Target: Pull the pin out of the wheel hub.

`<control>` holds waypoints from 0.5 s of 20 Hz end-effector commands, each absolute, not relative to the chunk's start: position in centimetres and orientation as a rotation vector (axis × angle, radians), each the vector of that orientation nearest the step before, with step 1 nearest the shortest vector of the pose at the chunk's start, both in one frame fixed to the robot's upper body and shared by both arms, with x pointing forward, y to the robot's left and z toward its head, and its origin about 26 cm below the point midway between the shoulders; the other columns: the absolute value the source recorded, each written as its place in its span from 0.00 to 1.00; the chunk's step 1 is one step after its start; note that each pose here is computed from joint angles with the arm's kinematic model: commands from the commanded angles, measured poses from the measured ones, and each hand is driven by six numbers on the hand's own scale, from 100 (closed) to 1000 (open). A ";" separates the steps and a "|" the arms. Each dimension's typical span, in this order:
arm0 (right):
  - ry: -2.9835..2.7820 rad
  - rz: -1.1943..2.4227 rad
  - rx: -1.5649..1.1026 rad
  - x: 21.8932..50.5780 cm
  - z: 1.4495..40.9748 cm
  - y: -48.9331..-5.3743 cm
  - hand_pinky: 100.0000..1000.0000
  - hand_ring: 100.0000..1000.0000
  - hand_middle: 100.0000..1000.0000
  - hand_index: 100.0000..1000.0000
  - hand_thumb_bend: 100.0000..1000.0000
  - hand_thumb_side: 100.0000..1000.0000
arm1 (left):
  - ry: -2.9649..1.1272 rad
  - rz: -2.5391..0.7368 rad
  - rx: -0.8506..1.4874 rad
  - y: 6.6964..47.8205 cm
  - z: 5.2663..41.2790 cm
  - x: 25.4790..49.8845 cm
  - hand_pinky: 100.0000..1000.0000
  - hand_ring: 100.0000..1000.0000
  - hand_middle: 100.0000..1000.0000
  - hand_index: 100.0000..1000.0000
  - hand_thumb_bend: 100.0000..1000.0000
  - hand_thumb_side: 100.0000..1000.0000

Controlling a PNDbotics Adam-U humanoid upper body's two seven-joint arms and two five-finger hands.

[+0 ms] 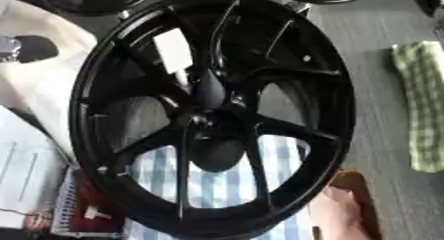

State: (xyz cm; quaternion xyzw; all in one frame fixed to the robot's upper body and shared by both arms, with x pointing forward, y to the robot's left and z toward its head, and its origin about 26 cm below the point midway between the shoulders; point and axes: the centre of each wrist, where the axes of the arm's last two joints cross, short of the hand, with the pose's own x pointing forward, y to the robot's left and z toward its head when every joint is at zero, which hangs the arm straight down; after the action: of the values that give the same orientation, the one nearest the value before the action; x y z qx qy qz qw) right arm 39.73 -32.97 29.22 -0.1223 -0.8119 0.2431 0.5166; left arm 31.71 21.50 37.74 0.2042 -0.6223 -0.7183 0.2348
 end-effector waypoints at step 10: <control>-1.978 0.616 -0.287 39.9 30.5 -32.2 0.79 0.70 0.60 0.68 0.26 0.42 | -1.682 -2.141 0.512 20.5 38.2 32.3 0.83 0.83 0.79 0.85 0.44 0.38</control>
State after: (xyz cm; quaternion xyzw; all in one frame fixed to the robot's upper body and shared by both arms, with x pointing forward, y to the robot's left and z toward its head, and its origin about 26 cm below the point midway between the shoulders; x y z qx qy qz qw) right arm 40.11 -31.90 29.11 -0.1087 -0.8116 0.2524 0.5155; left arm 32.57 20.30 37.45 0.1782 -0.5990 -0.7565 0.1928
